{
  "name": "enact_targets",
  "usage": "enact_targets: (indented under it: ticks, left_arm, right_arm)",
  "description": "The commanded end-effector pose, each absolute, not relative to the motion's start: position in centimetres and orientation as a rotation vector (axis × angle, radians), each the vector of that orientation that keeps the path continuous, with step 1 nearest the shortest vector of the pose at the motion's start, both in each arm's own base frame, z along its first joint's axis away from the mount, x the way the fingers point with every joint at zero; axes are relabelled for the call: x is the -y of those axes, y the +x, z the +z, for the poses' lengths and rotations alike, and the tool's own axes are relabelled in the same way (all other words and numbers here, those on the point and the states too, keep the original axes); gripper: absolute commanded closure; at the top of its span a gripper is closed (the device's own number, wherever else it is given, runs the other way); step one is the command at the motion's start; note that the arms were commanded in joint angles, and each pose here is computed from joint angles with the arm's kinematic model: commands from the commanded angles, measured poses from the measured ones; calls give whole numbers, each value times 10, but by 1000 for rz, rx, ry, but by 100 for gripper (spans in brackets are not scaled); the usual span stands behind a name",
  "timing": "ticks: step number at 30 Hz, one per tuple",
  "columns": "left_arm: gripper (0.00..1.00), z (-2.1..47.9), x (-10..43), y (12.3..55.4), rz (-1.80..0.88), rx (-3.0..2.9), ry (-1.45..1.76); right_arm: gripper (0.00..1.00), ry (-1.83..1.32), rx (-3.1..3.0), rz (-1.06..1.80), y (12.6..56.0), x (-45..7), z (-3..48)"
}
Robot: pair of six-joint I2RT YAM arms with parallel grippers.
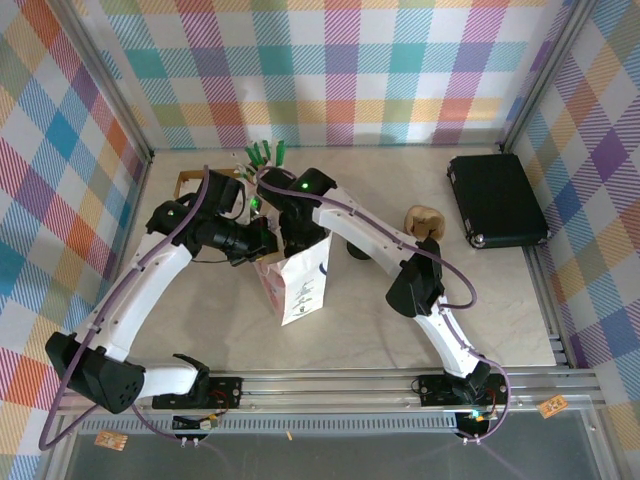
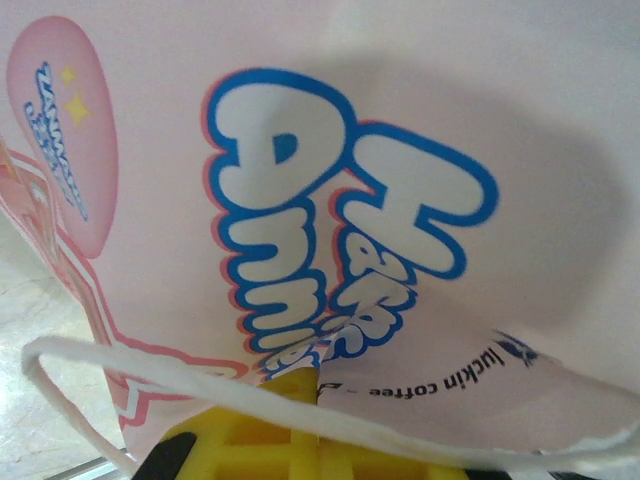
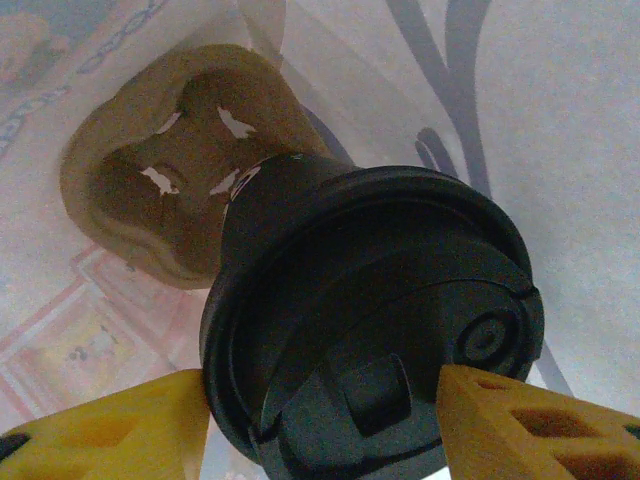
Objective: Pack the takeout coffee
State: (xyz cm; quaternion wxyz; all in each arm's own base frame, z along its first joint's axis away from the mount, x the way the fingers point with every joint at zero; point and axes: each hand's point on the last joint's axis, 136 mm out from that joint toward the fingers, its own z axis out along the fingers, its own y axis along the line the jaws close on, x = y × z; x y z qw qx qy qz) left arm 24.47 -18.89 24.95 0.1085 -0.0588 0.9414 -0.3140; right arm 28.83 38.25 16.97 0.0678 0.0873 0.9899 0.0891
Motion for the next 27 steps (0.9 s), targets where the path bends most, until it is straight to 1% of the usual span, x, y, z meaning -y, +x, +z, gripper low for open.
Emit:
enact_targets:
  ticks: [1, 2, 5, 8, 13, 21, 24, 27]
  left_arm:
    - [100, 225, 162, 239, -704, -2894, -263]
    - [100, 228, 160, 238, -691, -2900, -265]
    - [100, 233, 155, 237, -639, -2917, -275]
    - [100, 237, 152, 237, -615, -2920, -279]
    - [100, 238, 146, 237, -583, -2914, -310]
    - [100, 218, 123, 238, -627, -2933, -557]
    - [100, 218, 122, 240, -635, -2919, -578]
    - [100, 215, 123, 241, -640, -2927, -587]
  right_arm:
    - [35, 260, -2943, 499, 271, -393, 224]
    - [32, 259, -2947, 492, 271, -391, 224]
    - [31, 241, -2960, 488, 267, -389, 227]
    - [27, 211, -2970, 510, 265, -390, 233]
    - [27, 189, -2969, 535, 262, -390, 241]
    - [29, 181, -3021, 443, 254, -370, 239]
    - [25, 168, -3052, 422, 252, -366, 235]
    - [25, 157, -3059, 445, 251, -368, 237]
